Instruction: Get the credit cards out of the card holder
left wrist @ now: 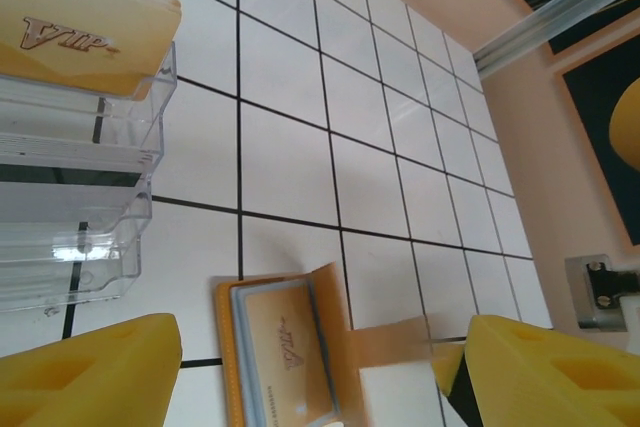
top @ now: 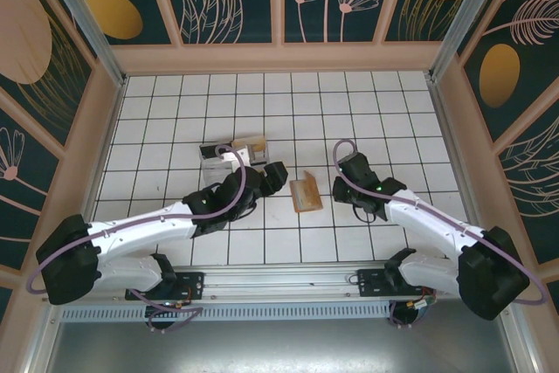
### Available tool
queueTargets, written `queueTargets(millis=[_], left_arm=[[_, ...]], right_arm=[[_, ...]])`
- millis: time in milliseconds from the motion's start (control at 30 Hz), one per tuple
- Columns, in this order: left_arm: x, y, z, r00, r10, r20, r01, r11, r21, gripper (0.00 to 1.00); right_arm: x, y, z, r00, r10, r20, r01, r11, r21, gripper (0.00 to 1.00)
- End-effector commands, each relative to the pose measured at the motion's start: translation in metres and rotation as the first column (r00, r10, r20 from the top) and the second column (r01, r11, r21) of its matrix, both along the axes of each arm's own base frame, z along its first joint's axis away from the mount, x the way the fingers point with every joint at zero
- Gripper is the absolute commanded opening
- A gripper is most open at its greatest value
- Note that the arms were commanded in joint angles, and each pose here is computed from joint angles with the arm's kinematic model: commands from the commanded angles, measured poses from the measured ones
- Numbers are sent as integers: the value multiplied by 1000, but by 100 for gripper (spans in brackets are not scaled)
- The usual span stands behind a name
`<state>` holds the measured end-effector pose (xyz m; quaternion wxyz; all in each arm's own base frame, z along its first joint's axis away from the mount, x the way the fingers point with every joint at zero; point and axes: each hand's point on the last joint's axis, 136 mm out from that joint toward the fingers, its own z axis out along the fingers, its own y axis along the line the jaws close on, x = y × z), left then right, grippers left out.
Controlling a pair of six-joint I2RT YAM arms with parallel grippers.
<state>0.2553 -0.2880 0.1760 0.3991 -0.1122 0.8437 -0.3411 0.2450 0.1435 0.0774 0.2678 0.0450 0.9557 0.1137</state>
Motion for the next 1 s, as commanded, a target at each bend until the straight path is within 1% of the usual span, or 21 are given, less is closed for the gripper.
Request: queueTargets(millis=[0,67,100,133,233,267,333,367,433,467,600,667,700,733,767,800,900,933,967], left_arm=[[0,-10,-4,999,-43,2,43,999,5,73],[-2,-21,-12,997,-82,-13,82,997,-2,70],[-3,-28,-19,993,-111,-27,111,994,-7,68],[-4,-36,-29,990,-133,-51,133,991,-11,67],[-6,-57,-57,975,-184,-127,186,983,0,60],[-5,-58,-65,973,-178,-150,182,983,14,59],[-3,-57,-74,974,-152,-170,159,987,26,59],[-2,-53,-75,976,-137,-168,144,989,31,60],[1,-42,-71,984,-90,-153,98,994,49,65],[2,-36,-67,988,-69,-141,78,995,59,68],[4,-6,-51,995,27,-93,-18,996,89,78],[4,10,-44,994,73,-75,-65,992,107,81],[3,20,-42,992,105,-70,-96,988,117,91],[2,31,-40,989,136,-62,-127,984,124,98],[2,38,-38,986,156,-54,-148,981,128,98],[0,46,-35,984,172,-43,-166,978,124,99],[-3,69,-29,974,225,-21,-221,969,112,99],[-4,76,-27,971,238,-14,-235,966,106,99],[-6,82,-26,968,251,-7,-249,963,100,99]], right_arm=[[7,16,12,997,50,51,-52,997,52,19],[9,12,10,998,32,46,-33,999,26,9],[10,8,8,999,19,40,-19,1000,8,7],[10,6,6,999,8,34,-8,1000,-7,7],[10,1,1,1000,-10,21,11,1000,-22,10],[9,4,2,1000,1,22,-1,1000,-9,10],[5,16,6,998,52,40,-54,998,38,15],[4,22,9,996,75,51,-78,996,54,19],[-1,37,12,989,129,66,-133,989,65,29],[-3,43,12,987,148,68,-152,987,60,32],[-9,68,3,974,223,51,-223,975,-10,38],[-11,79,-2,967,250,40,-248,967,-53,41],[-12,86,-4,963,268,35,-265,961,-75,44],[-12,92,-7,959,283,31,-279,956,-94,45],[-13,96,-9,956,293,26,-288,951,-109,46],[-12,100,-11,954,298,22,-293,948,-126,51],[-12,109,-17,948,318,3,-314,935,-164,54],[-12,111,-19,947,323,-2,-318,931,-177,58],[-12,113,-22,945,326,-11,-322,927,-194,59]])
